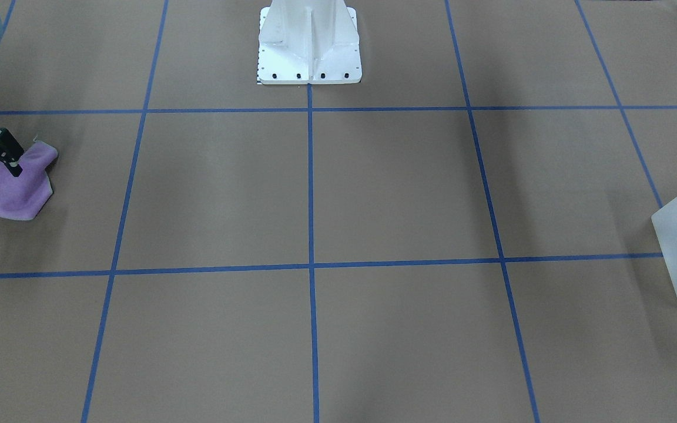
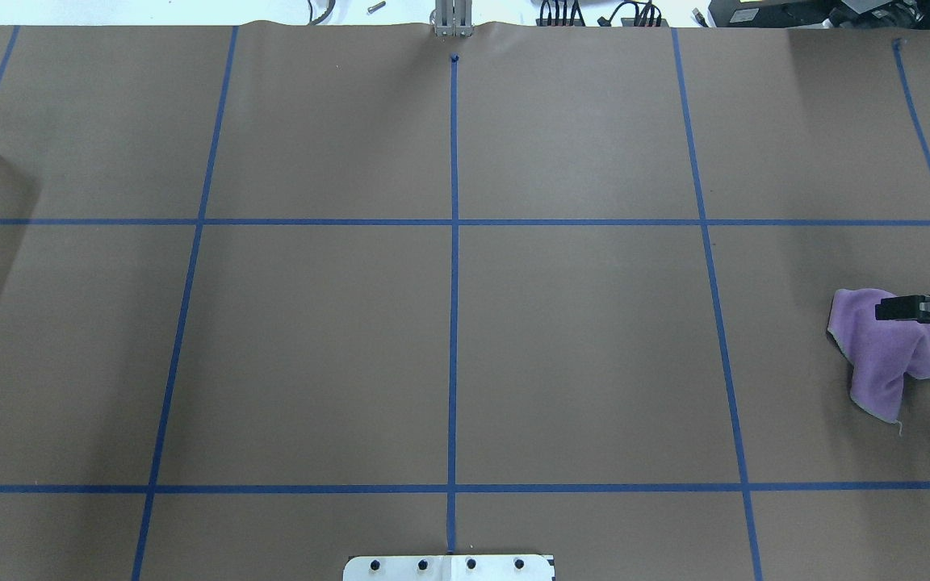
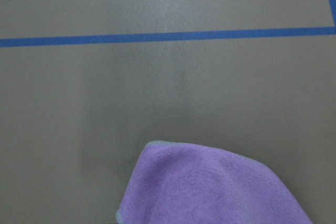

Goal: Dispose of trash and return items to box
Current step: 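Reach the right gripper down and pinch the purple cloth, then carry the purple cloth with the right gripper over the pink bin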

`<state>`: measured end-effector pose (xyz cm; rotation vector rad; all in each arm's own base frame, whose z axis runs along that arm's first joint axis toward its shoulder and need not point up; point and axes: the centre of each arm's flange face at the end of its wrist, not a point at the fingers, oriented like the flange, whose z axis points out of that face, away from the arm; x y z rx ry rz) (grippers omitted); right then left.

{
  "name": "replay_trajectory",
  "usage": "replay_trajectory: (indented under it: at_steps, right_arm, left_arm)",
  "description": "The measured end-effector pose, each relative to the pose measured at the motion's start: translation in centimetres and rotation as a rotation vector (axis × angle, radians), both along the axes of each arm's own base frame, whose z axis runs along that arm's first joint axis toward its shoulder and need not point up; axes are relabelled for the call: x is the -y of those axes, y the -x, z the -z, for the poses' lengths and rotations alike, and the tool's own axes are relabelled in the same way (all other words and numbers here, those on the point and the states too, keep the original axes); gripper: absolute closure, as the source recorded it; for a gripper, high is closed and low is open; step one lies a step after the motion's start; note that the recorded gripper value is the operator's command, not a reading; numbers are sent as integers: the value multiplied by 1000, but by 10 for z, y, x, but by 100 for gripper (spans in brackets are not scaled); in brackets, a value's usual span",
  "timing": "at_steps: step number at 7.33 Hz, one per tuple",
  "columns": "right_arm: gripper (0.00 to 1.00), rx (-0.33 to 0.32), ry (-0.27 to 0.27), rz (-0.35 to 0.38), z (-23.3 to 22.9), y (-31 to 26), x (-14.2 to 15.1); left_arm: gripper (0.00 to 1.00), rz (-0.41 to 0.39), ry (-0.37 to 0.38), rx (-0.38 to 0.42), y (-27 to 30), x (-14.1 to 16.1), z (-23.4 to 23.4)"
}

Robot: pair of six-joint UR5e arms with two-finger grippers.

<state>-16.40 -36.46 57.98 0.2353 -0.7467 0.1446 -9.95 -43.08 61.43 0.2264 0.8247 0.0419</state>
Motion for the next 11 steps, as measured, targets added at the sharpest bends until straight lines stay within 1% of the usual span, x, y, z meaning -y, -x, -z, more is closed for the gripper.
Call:
replay_trajectory:
  at_steps: [1, 3, 6, 7, 8, 9, 11]
  right_arm:
    - [35, -3, 3, 11, 3, -5, -13]
    - [35, -9, 6, 19, 5, -6, -23]
    - [35, -27, -8, 13, 3, 5, -15]
    - [44, -35, -10, 8, -2, 10, -9]
    - [77, -44, -11, 3, -7, 12, -5]
    - [100, -48, -10, -1, -9, 11, -5]
    - [100, -43, -10, -2, -8, 9, -6]
  left_arm:
    - [1, -1, -1, 0, 0, 0, 0]
    - [1, -2, -3, 1, 0, 1, 0]
    - [1, -3, -2, 1, 0, 1, -1]
    - [1, -3, -3, 1, 0, 1, -2]
    - [1, -3, -6, 1, 0, 1, -2]
    - [1, -3, -8, 1, 0, 1, -2]
    - [1, -3, -10, 1, 0, 1, -2]
